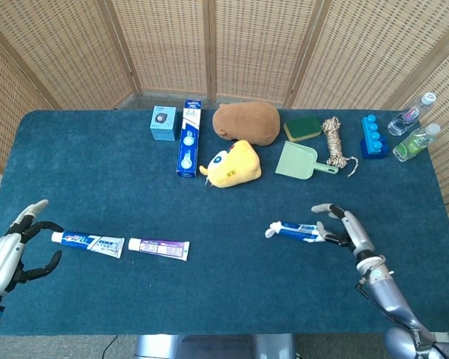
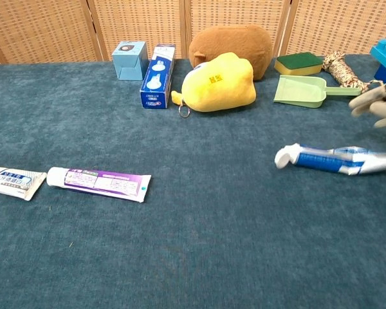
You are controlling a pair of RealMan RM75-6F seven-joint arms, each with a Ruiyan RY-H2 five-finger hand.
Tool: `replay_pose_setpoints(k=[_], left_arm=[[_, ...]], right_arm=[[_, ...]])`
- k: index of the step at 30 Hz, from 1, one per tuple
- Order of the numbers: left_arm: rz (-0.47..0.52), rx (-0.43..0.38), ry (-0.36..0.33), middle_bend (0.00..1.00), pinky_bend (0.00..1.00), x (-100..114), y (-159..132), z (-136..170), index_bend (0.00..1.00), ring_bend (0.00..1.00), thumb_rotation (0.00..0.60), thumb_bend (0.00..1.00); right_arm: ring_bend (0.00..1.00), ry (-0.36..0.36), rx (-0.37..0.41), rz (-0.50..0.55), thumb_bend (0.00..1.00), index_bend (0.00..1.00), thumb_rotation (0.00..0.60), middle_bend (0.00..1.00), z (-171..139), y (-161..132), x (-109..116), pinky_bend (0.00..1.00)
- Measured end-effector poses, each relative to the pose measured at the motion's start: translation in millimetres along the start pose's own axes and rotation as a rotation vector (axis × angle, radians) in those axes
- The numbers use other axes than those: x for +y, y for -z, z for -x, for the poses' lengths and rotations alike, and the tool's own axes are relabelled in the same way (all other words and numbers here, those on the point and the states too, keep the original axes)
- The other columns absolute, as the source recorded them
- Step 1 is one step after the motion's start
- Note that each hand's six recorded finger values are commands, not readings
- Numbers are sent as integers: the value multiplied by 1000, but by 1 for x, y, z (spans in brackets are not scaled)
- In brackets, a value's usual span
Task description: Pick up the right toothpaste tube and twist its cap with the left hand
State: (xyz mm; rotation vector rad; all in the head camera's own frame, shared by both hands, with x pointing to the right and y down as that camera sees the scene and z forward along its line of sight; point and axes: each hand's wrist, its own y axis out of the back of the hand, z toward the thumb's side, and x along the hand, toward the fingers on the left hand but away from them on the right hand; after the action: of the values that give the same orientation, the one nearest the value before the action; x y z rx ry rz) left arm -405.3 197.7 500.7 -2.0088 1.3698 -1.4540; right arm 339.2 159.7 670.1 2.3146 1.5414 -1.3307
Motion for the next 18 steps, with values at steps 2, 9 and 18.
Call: replay_pose_setpoints(k=[2, 9, 18], left_arm=[[-1, 4, -2, 75, 89, -1, 2, 0, 333, 0, 600, 352], [-56, 9, -26, 74, 50, 1, 7, 0, 324, 0, 600, 352], [-206, 19, -52, 84, 29, -1, 23, 6, 291, 0, 600, 352]], right_arm=[[47, 14, 3, 0, 439, 188, 359, 194, -2, 0, 6, 156], [41, 81, 30, -22, 429, 186, 341, 185, -15, -4, 28, 156], [66, 202, 54, -182, 477, 245, 591, 223, -46, -11, 53, 165]])
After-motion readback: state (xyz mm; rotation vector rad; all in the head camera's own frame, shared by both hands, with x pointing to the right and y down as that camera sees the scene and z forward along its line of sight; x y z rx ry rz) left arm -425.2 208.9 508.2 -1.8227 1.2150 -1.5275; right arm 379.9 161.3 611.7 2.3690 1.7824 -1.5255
